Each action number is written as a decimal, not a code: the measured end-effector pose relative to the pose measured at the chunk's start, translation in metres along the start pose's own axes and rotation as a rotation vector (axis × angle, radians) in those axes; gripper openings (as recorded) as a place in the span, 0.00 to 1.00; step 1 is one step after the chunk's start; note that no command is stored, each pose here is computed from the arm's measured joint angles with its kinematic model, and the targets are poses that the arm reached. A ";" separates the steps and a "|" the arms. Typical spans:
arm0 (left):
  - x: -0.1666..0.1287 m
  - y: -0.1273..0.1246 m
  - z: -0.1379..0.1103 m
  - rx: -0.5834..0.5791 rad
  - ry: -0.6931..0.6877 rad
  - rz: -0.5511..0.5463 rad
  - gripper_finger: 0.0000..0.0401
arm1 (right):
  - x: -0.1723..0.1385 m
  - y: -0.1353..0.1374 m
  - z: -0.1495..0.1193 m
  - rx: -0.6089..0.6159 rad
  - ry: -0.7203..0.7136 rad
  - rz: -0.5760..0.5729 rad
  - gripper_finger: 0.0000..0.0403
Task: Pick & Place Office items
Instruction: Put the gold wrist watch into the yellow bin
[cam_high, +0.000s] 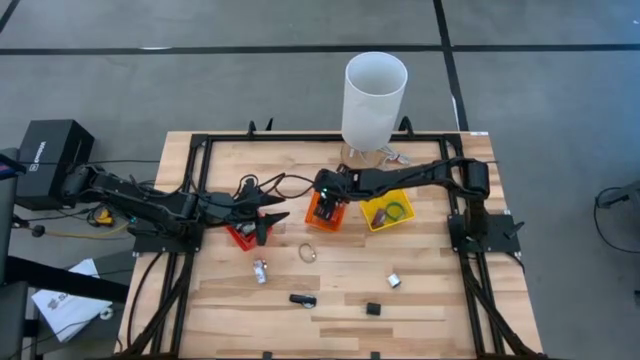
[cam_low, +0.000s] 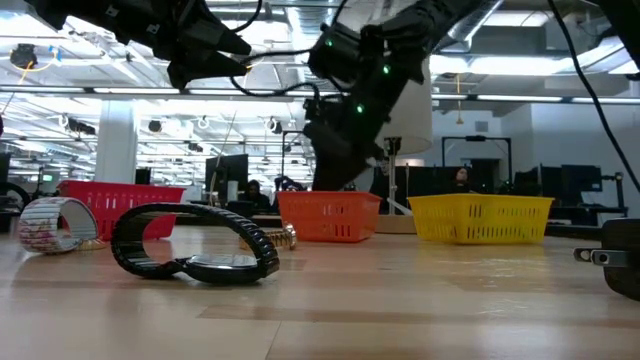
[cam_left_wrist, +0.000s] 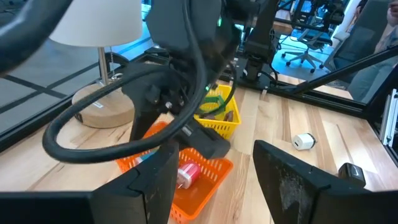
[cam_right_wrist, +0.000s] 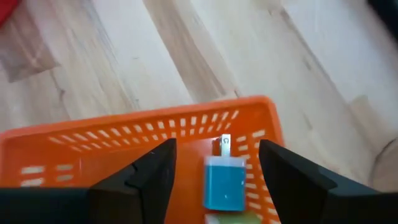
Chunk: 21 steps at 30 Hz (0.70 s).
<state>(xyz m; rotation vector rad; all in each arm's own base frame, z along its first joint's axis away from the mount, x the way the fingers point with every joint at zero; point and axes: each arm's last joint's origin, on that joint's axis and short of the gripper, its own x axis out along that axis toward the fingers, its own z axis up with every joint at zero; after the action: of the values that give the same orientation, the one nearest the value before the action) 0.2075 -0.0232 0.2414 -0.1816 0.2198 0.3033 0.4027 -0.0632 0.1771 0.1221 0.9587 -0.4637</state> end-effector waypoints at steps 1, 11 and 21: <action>0.000 0.000 0.000 0.000 0.000 0.000 0.51 | -0.004 0.001 0.005 -0.023 0.006 0.001 0.54; 0.000 0.000 0.000 0.000 0.000 0.000 0.51 | -0.050 0.042 0.023 -0.181 0.077 0.061 0.52; 0.000 0.000 0.000 0.000 0.001 -0.003 0.51 | -0.073 0.093 0.009 -0.327 0.072 0.260 0.52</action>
<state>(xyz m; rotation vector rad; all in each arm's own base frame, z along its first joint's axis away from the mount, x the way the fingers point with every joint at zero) 0.2075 -0.0233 0.2414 -0.1819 0.2204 0.3003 0.4146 0.0413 0.2325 -0.0333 1.0608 -0.0604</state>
